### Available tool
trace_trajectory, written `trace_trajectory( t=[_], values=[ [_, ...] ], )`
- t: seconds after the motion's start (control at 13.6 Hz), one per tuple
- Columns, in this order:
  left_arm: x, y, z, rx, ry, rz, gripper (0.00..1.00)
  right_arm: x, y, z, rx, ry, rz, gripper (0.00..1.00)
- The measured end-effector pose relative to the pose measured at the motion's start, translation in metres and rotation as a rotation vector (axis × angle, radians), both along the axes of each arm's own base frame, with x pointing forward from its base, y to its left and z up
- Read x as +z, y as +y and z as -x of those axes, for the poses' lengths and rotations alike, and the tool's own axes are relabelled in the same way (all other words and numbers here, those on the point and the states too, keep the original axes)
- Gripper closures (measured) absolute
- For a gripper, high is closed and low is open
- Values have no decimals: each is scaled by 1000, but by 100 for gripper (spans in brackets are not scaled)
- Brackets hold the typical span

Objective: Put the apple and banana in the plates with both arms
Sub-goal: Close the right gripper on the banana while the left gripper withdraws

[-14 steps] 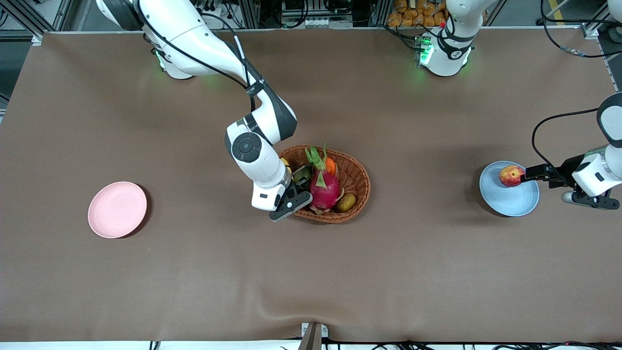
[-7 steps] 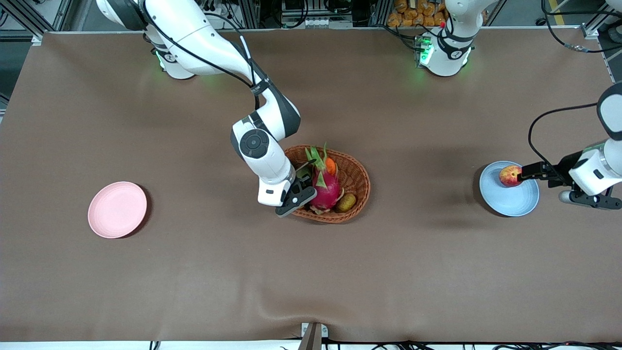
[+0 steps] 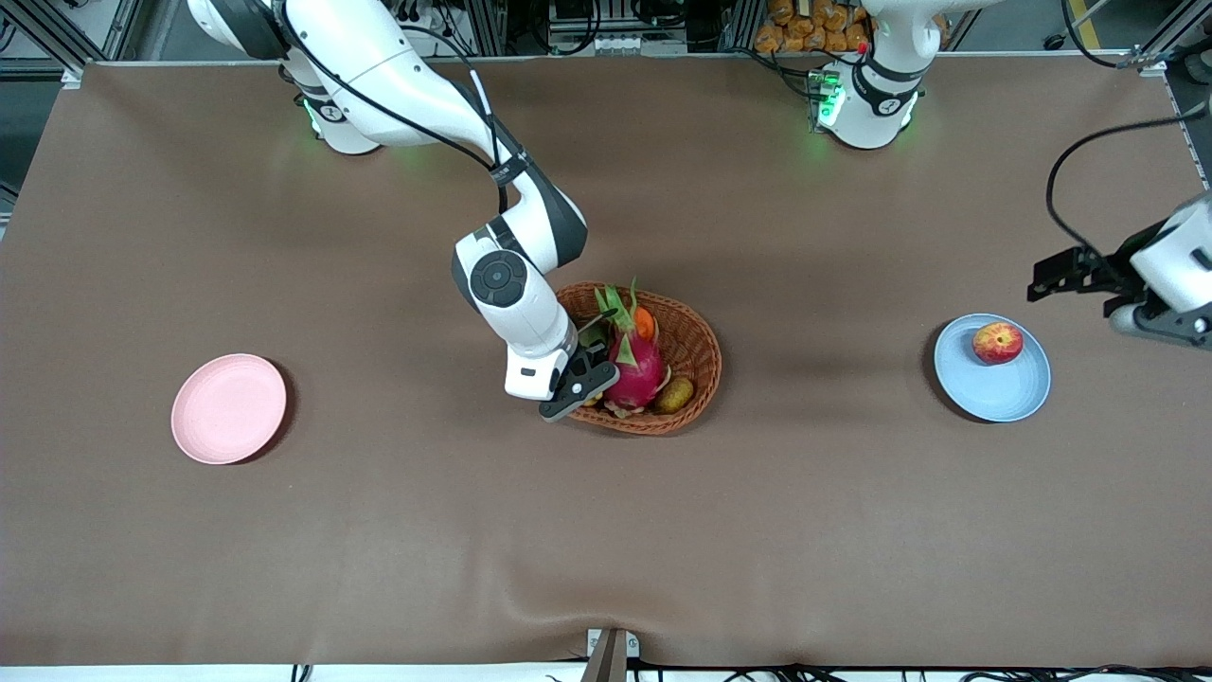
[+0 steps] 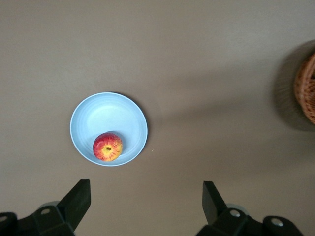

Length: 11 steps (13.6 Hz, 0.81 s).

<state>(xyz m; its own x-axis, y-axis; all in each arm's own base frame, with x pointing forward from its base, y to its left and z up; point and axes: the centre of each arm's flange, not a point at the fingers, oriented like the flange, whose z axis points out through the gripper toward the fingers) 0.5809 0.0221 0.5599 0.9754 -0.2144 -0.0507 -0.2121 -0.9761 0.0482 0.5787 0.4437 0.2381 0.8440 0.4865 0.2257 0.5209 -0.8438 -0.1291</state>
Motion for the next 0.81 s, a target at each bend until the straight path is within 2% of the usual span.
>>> trace_trajectory(
  t=[0.22, 0.44, 0.66, 0.81],
  values=[
    [22, 0, 5, 71, 9, -9, 0, 0, 0, 0, 0, -1, 0, 72],
    [32, -14, 19, 185, 70, -21, 0, 8, 0, -3, -1, -12, -6, 72],
    [45, -1, 34, 233, 87, -22, 0, 37, 0, -8, -3, -38, -25, 73],
    [61, 11, 51, 260, 103, -20, 0, 66, 0, -7, 2, -36, -32, 73]
  ],
)
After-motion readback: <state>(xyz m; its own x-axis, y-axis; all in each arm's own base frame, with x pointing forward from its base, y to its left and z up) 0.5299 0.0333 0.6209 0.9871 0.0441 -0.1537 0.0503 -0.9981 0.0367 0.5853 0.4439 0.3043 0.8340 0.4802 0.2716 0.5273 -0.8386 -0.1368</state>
